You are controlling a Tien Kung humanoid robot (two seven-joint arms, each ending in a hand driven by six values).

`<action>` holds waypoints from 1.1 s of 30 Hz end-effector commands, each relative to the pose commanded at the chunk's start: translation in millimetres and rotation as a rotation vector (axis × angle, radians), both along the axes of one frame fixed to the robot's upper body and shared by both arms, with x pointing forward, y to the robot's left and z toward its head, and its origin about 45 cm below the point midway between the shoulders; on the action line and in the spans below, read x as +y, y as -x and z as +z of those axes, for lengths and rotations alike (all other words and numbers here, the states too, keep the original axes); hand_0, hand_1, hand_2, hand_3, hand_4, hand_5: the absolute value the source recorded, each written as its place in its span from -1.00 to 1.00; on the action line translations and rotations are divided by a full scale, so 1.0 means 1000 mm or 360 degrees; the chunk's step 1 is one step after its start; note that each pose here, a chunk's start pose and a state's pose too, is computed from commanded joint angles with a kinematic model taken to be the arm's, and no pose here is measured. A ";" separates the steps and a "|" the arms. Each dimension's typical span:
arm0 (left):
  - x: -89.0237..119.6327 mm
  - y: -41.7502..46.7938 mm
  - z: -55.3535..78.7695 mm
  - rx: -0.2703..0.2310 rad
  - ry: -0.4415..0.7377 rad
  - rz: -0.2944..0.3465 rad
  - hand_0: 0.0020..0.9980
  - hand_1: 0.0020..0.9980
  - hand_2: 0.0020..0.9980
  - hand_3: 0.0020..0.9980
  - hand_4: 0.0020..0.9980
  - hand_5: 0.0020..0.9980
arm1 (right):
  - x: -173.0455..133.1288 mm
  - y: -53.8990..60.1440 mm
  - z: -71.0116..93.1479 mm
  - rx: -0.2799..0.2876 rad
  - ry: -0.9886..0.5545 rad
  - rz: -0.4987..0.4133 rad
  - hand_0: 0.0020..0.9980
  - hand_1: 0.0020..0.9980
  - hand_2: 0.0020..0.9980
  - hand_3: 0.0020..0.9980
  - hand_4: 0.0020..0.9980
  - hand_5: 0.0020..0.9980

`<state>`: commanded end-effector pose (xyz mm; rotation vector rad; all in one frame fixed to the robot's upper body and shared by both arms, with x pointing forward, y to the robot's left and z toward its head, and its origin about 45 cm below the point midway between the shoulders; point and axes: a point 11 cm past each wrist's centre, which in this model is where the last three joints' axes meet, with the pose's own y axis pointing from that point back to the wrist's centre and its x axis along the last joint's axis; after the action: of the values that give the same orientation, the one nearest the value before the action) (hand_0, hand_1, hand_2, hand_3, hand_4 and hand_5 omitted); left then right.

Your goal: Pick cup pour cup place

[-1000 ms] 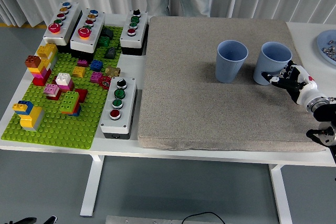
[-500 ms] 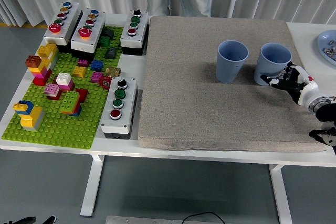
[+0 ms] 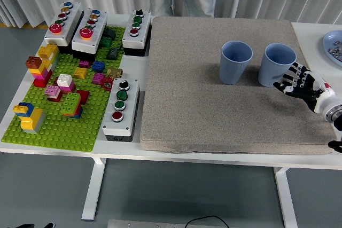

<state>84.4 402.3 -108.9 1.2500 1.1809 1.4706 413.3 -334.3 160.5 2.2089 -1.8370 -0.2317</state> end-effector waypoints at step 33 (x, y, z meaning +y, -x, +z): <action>0.005 -0.0008 0.002 -0.0006 -0.0014 0.0008 0.53 0.61 0.64 0.32 0.06 0.83 | -0.014 -0.043 0.158 -0.0587 -0.0101 -0.0080 0.81 0.74 0.84 0.86 0.66 -0.71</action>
<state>85.2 407.0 -107.4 1.2501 1.1769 1.4827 456.4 -348.3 318.4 2.3767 -2.0967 0.1200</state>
